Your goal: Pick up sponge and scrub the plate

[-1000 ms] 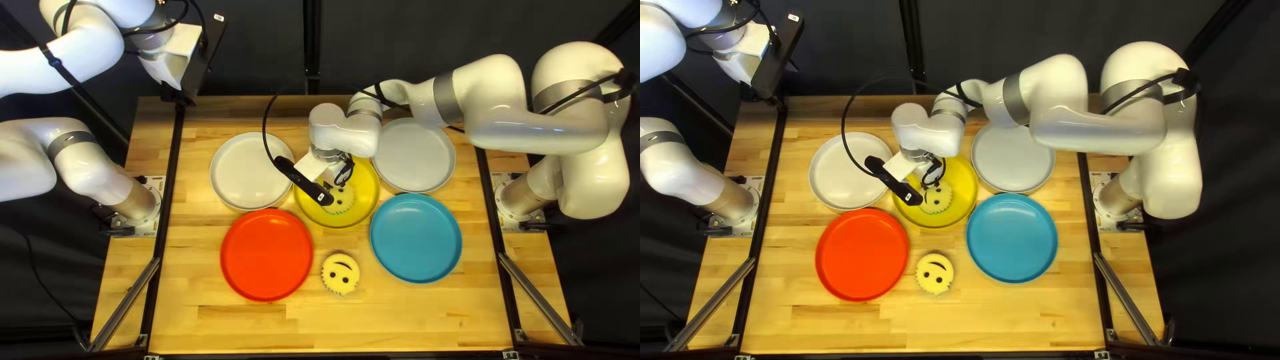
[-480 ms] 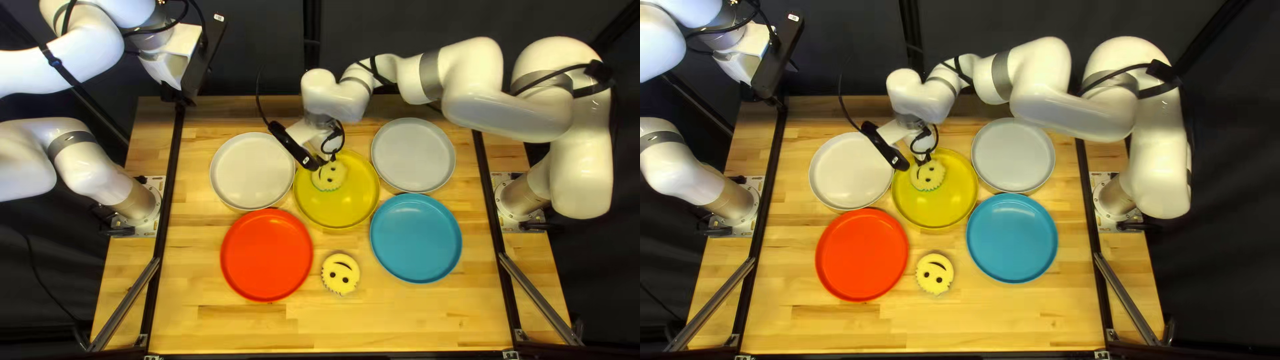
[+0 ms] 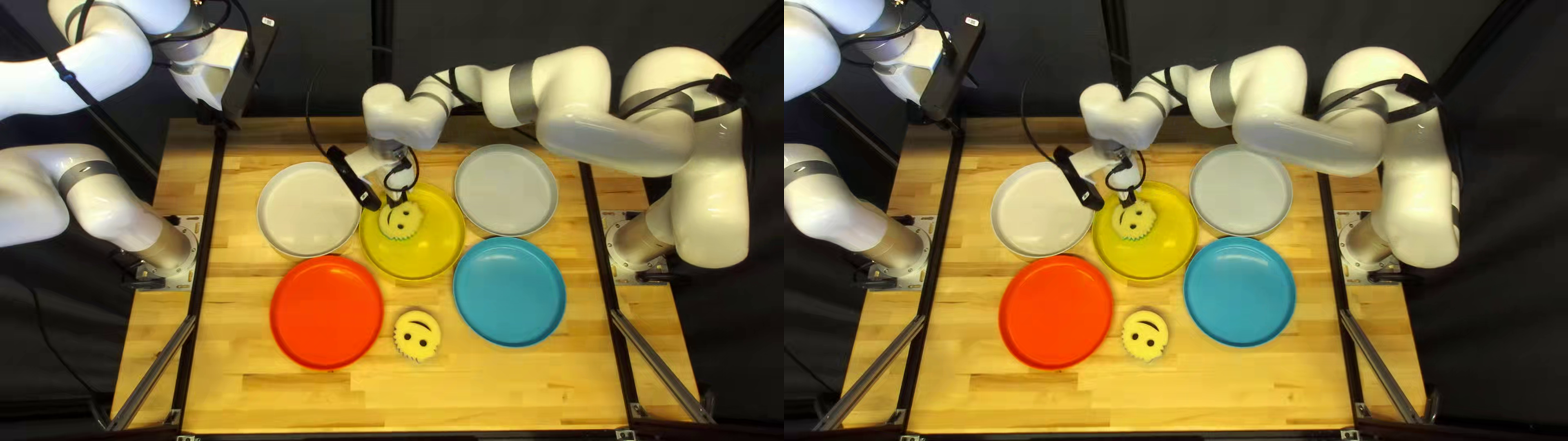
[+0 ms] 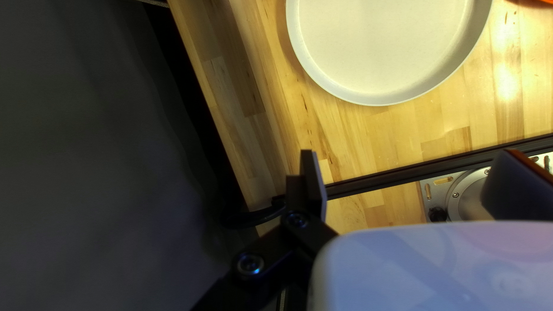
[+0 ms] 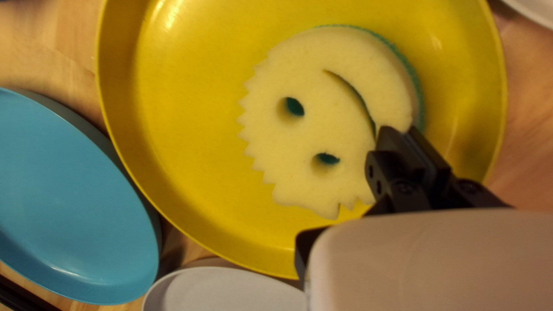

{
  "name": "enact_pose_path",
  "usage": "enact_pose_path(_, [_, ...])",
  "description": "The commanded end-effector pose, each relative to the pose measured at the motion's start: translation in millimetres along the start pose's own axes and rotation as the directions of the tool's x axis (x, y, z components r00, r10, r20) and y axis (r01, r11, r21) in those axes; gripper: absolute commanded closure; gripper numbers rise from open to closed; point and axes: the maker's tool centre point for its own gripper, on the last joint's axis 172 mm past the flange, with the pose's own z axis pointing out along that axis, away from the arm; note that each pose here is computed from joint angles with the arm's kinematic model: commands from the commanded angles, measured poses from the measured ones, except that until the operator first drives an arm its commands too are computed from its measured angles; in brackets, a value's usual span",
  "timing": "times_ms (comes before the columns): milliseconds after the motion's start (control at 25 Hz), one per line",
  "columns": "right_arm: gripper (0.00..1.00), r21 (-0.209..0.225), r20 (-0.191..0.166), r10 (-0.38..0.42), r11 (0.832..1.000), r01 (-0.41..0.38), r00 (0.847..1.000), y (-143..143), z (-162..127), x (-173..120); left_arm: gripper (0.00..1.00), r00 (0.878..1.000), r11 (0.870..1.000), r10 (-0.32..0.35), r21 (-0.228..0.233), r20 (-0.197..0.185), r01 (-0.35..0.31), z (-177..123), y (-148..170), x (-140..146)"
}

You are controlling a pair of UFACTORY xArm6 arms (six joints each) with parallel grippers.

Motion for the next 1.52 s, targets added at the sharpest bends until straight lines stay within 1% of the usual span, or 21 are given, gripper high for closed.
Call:
enact_pose_path(40, [1.00, -0.019, -0.010, -0.010, 1.000, 0.010, 1.000, 7.8, 2.8, -1.7, 0.00, 1.000, 1.000, 0.000, 0.000, 0.000, 0.000, 0.0, 0.0, 0.0])
enact_pose_path(120, [1.00, -0.017, -0.014, -0.009, 1.000, 0.009, 1.000, 16.8, 2.5, -6.7, 0.00, 1.000, 1.000, 0.000, 0.000, 0.000, 0.000, 0.0, 0.0, 0.0])
enact_pose_path(320, [1.00, 0.006, -0.021, 0.012, 1.000, -0.012, 1.000, 54.3, -3.8, -30.3, 0.00, 1.000, 1.000, 0.000, 0.000, 0.000, 0.000, 0.0, 0.0, 0.0])
enact_pose_path(520, [1.00, 0.023, -0.021, 0.034, 0.999, -0.033, 0.999, 66.1, -10.2, -47.1, 0.00, 1.000, 1.000, 0.000, 0.000, 0.000, 0.000, 0.0, 0.0, 0.0])
enact_pose_path(720, [1.00, 0.020, -0.020, 0.047, 0.999, -0.046, 0.999, 57.1, -14.0, -56.6, 0.00, 1.000, 1.000, 0.000, 0.000, 0.000, 0.000, 0.0, 0.0, 0.0])
enact_pose_path(800, [1.00, 0.014, -0.021, 0.043, 0.999, -0.042, 0.999, 46.0, -11.7, -53.0, 0.00, 1.000, 1.000, 0.000, 0.000, 0.000, 0.000, 0.0, 0.0, 0.0])
enact_pose_path(1040, [1.00, -0.019, -0.018, 0.015, 1.000, -0.015, 1.000, -2.4, -2.7, -33.8, 0.00, 1.000, 1.000, 0.000, 0.000, 0.000, 0.000, 0.0, 0.0, 0.0])
enact_pose_path(1160, [1.00, -0.035, -0.015, 0.003, 0.999, -0.003, 1.000, -22.3, 1.1, -25.6, 0.00, 1.000, 1.000, 0.000, 0.000, 0.000, 0.000, 0.0, 0.0, 0.0])
enact_pose_path(1240, [1.00, -0.045, -0.011, -0.007, 0.999, 0.006, 1.000, -30.5, 4.4, -20.7, 0.00, 1.000, 1.000, 0.000, 0.000, 0.000, 0.000, 0.0, 0.0, 0.0])
enact_pose_path(1280, [1.00, -0.049, -0.010, -0.011, 0.999, 0.010, 1.000, -31.7, 5.1, -19.9, 0.00, 1.000, 1.000, 0.000, 0.000, 0.000, 0.000, 0.0, 0.0, 0.0])
enact_pose_path(1400, [1.00, -0.064, -0.006, -0.021, 0.998, 0.020, 1.000, -23.6, 5.5, -26.4, 0.00, 1.000, 1.000, 0.000, 0.000, 0.000, 0.000, 0.0, 0.0, 0.0])
enact_pose_path(1520, [1.00, -0.075, -0.014, -0.026, 0.997, 0.024, 1.000, 1.6, 3.0, -43.9, 0.00, 1.000, 1.000, 0.000, 0.000, 0.000, 0.000, 0.0, 0.0, 0.0])
